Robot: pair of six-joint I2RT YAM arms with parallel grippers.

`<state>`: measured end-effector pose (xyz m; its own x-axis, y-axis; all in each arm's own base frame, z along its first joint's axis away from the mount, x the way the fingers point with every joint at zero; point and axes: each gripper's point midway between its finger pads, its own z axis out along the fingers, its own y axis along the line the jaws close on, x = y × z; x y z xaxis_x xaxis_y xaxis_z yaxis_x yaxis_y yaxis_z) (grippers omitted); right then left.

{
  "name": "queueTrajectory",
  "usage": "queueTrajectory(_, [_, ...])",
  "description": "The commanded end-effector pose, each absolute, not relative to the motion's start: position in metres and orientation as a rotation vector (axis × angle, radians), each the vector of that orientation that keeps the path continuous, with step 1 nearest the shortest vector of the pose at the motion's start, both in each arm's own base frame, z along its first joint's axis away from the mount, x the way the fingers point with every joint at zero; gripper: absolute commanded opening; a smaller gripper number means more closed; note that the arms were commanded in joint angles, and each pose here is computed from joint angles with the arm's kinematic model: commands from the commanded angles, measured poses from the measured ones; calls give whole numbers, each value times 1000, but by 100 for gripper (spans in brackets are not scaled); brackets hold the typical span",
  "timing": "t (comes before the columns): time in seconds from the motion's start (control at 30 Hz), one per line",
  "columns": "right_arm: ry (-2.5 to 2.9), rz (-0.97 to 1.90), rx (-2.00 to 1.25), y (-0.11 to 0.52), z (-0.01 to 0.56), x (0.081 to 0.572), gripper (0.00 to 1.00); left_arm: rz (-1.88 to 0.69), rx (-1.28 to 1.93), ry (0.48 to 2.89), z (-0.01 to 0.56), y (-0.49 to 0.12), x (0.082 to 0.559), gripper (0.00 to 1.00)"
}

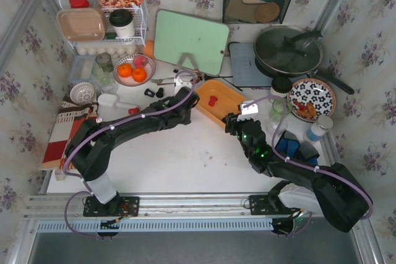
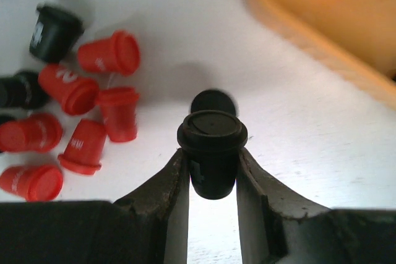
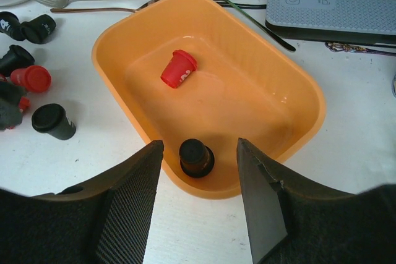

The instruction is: Mix the coffee capsules in the storage basket

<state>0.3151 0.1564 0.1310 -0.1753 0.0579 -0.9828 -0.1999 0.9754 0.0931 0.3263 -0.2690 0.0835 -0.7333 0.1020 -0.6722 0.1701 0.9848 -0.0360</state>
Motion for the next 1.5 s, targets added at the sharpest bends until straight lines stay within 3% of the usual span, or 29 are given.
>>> queueTrajectory(0.0, [1707,239,-88,156,139,317,58,-238,344,2284,118,-304,349,19])
queueTrajectory(0.27, [1716,226,-91,156,134,318,58,-277,440,2189,142,-341,391,22])
queueTrajectory(0.43, [1723,215,-93,156,130,319,59,-378,459,2205,134,-365,410,39])
queueTrajectory(0.7, [1721,226,-94,157,131,319,59,-429,410,2258,113,-373,433,45])
queueTrajectory(1.07, [1726,234,-102,159,130,319,59,-447,365,2182,140,-354,420,47])
queueTrajectory(1.47, [1729,235,-104,160,130,319,59,-329,318,2223,128,-311,392,48])
